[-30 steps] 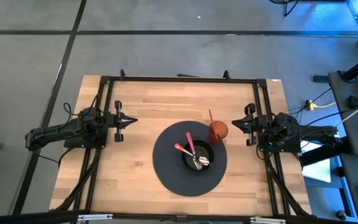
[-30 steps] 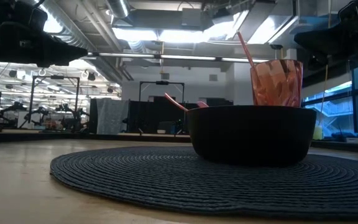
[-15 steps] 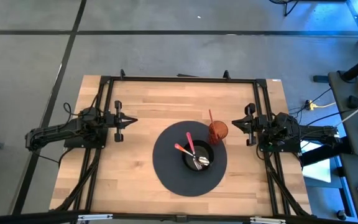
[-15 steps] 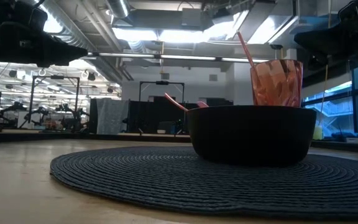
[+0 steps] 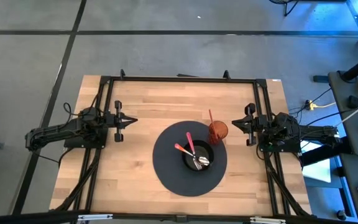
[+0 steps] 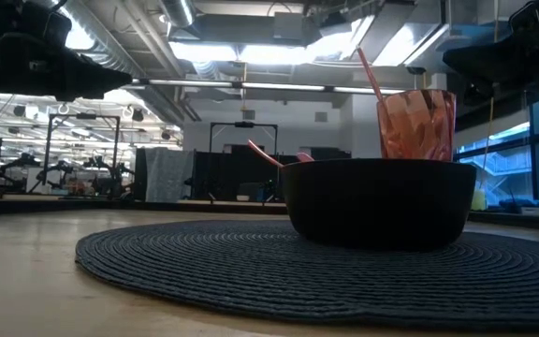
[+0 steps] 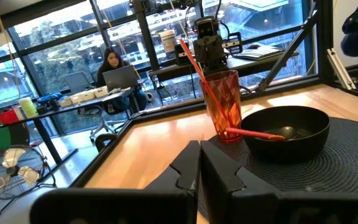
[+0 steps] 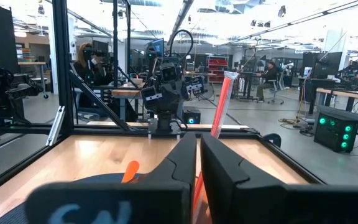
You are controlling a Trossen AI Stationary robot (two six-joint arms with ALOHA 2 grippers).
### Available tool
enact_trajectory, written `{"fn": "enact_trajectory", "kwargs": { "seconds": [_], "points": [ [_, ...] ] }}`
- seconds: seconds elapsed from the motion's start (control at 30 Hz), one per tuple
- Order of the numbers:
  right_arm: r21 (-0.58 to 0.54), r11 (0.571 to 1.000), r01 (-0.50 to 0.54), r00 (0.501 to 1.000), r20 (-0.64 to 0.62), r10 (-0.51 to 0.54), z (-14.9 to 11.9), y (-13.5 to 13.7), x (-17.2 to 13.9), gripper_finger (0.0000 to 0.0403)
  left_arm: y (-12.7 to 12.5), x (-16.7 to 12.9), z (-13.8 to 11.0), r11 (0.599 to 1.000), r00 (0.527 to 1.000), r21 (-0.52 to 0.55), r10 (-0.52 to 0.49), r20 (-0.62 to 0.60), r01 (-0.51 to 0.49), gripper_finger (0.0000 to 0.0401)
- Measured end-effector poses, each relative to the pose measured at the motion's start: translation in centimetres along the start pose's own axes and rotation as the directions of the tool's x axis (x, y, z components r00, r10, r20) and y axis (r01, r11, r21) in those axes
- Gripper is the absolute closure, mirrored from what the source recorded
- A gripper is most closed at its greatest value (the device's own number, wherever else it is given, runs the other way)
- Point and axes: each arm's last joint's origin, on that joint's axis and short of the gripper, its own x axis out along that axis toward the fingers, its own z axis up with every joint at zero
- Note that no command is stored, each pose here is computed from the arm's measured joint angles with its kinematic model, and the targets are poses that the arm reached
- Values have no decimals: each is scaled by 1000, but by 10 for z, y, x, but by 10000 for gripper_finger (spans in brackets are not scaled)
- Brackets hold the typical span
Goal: Pick & Place Utensil
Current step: Return to Home Position
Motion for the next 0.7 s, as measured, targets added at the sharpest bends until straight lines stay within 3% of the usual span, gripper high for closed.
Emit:
{"fn": "enact_trajectory", "kwargs": {
  "seconds": [0.7],
  "points": [
    [0, 1000, 0, 1000, 0, 0, 0, 0, 0, 377, 0, 0, 0, 1000, 1000, 0, 0, 0, 0, 397]
  ]
}}
